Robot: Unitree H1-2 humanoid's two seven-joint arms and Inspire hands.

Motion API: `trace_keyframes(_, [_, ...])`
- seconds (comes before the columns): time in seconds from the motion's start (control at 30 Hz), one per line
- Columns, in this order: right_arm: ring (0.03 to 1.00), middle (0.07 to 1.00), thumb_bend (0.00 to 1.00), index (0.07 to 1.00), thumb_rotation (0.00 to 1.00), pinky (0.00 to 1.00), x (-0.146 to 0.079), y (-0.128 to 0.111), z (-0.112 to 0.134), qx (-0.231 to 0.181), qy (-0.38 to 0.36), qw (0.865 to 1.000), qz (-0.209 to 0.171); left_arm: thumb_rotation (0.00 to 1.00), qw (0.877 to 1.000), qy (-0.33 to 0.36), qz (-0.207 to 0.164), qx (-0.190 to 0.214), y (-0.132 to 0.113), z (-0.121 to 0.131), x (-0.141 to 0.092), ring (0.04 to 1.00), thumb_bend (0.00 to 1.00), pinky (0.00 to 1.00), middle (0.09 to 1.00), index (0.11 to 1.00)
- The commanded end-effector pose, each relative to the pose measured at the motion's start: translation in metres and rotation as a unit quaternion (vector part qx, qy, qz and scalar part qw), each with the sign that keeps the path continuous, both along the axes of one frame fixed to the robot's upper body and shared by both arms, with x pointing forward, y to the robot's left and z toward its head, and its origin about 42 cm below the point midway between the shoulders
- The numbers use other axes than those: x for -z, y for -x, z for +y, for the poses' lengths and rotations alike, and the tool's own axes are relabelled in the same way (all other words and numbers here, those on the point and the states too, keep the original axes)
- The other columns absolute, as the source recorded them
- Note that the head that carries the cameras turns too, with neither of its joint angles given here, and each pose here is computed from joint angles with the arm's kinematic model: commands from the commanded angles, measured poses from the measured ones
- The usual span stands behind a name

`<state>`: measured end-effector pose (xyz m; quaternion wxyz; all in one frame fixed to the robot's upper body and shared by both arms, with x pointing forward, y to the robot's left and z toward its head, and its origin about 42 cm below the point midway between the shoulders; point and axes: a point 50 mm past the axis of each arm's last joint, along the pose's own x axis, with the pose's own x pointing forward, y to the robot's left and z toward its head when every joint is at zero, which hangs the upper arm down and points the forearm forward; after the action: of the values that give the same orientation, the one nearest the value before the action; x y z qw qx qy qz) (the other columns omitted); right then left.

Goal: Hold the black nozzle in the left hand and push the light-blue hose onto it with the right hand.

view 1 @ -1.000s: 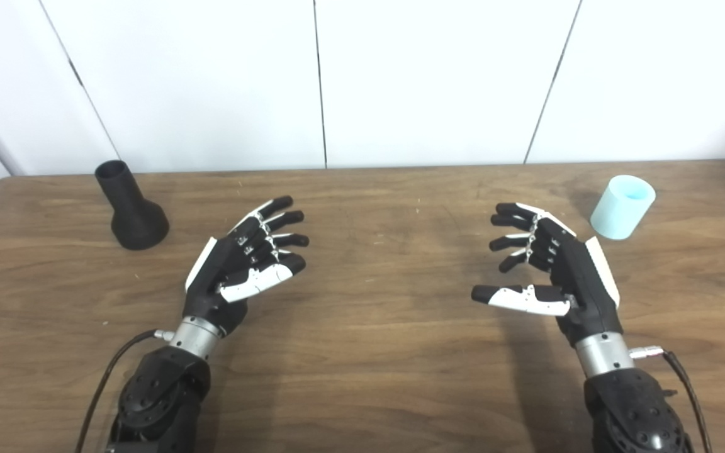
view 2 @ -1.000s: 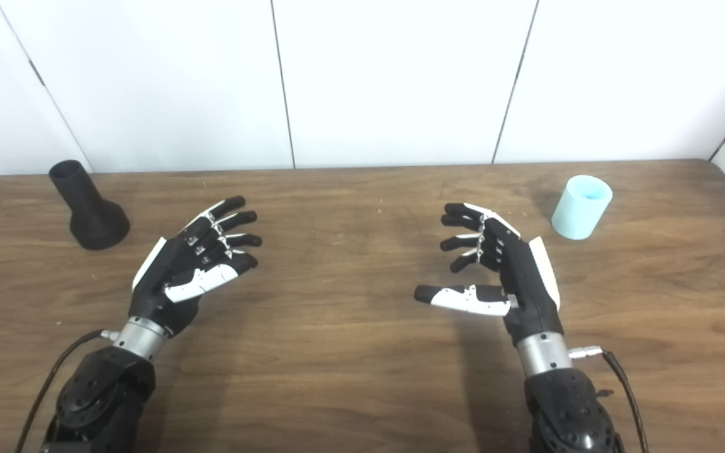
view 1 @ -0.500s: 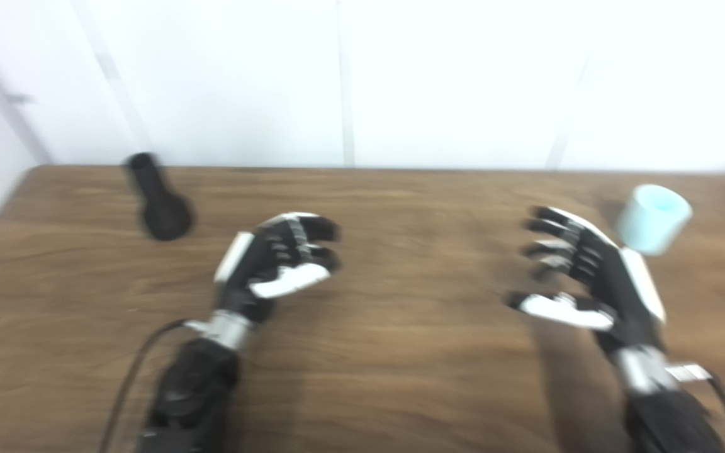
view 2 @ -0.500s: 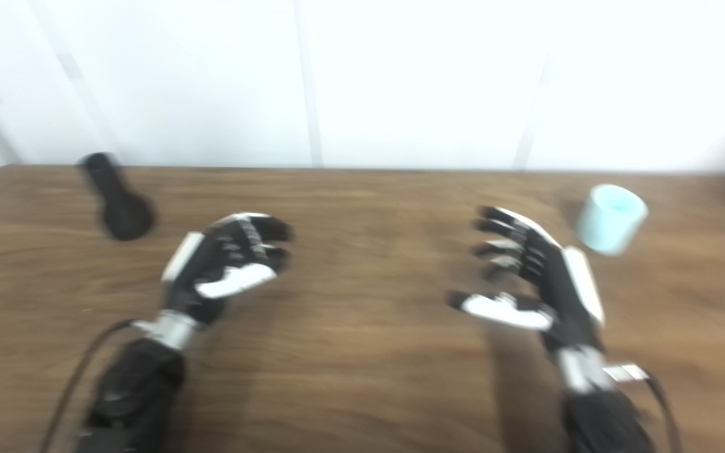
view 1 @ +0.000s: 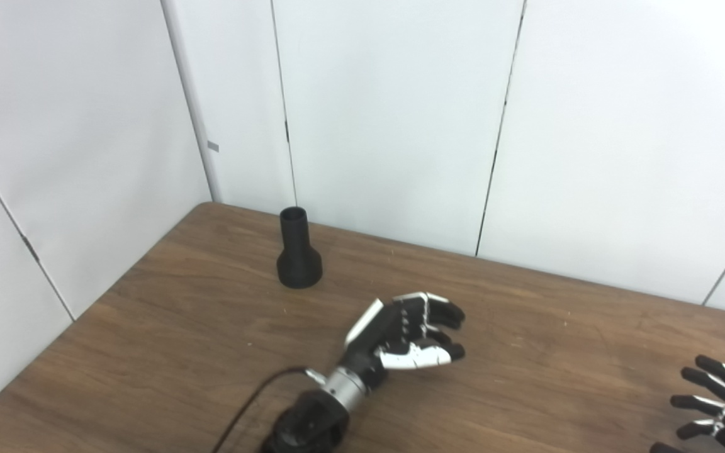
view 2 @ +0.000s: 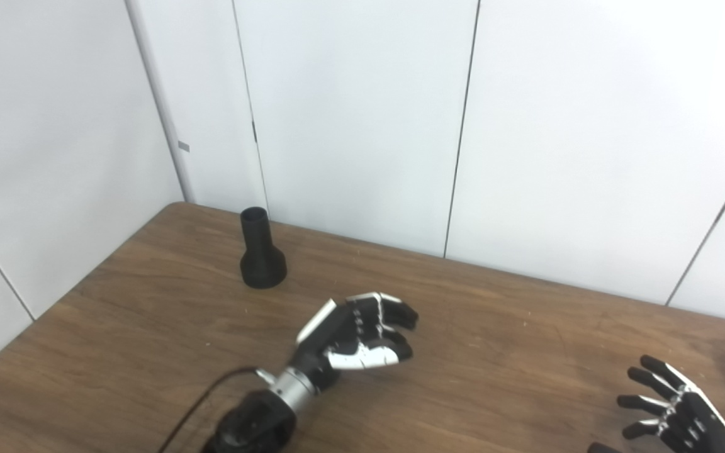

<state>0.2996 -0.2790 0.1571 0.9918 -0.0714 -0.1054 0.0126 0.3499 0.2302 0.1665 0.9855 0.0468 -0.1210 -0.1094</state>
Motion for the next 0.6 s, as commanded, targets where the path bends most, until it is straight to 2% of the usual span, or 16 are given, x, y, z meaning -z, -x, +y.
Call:
trace_keyframes(0.0, [0.634, 0.769, 0.70, 0.802, 0.00, 0.41, -0.020, -0.006, 0.000, -0.005, 0.006, 0.999, -0.052, 0.07, 0.998, -0.026, -0.057, -0.022, -0.007, 0.017, -0.032, 0.675, 0.70, 0.52, 0.679, 0.712])
trace_keyframes(0.2, [0.633, 0.768, 0.70, 0.798, 0.00, 0.41, -0.019, -0.007, 0.000, -0.003, 0.007, 0.999, -0.052, 0.10, 0.989, -0.084, -0.099, -0.075, -0.010, 0.047, -0.061, 0.672, 0.71, 0.53, 0.691, 0.722])
trace_keyframes(0.37, [0.634, 0.769, 0.70, 0.798, 0.00, 0.42, -0.019, -0.006, -0.002, -0.002, 0.009, 0.999, -0.052, 0.08, 0.970, -0.156, -0.135, -0.131, -0.016, 0.077, -0.103, 0.661, 0.72, 0.55, 0.690, 0.720])
trace_keyframes(0.47, [0.630, 0.770, 0.69, 0.800, 0.00, 0.41, -0.018, -0.006, -0.002, -0.002, 0.009, 0.999, -0.051, 0.08, 0.956, -0.198, -0.152, -0.152, -0.021, 0.088, -0.132, 0.631, 0.72, 0.51, 0.667, 0.715])
trace_keyframes(0.57, [0.626, 0.770, 0.69, 0.803, 0.00, 0.41, -0.018, -0.006, -0.002, -0.003, 0.009, 0.999, -0.050, 0.07, 0.946, -0.217, -0.163, -0.177, -0.026, 0.097, -0.154, 0.640, 0.72, 0.53, 0.662, 0.712])
